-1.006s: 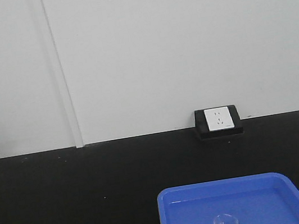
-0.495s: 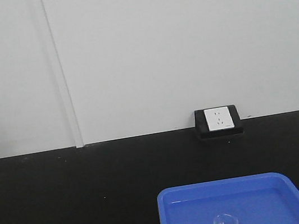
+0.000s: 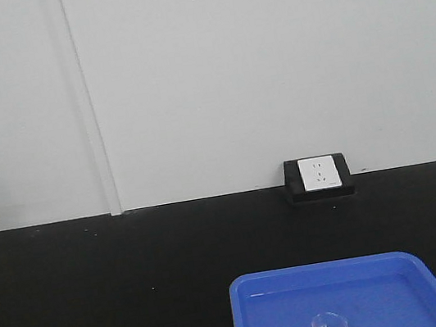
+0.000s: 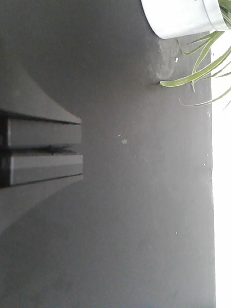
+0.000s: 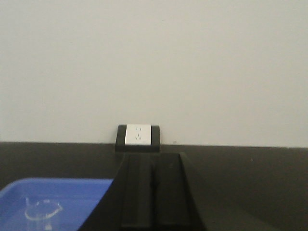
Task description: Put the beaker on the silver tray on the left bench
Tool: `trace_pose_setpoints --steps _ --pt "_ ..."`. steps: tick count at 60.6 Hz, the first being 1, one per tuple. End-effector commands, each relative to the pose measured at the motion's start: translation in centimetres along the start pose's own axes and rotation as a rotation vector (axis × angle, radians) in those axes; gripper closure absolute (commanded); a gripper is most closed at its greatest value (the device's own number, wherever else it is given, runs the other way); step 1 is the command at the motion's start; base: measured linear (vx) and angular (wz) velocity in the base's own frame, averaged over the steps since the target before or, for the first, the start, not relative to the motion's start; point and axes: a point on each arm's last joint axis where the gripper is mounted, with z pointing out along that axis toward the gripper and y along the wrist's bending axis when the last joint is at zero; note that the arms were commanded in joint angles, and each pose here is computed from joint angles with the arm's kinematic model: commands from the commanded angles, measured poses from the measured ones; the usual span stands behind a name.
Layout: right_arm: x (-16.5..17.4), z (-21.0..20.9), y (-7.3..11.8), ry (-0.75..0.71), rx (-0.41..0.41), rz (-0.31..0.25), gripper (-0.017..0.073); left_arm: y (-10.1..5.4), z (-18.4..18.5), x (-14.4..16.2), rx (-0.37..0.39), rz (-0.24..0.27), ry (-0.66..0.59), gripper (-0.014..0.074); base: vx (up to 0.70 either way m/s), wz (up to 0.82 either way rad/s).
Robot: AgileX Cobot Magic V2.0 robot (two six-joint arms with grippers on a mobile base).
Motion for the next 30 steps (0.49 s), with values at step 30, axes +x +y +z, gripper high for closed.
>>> trace_pose_setpoints --steps 30 --pt "-6.0 3.9 0.0 0.053 0.005 0.000 0.0566 0.0 0.1 -0.1 0.000 -0.008 -0.067 0.0592 0.00 0.00"
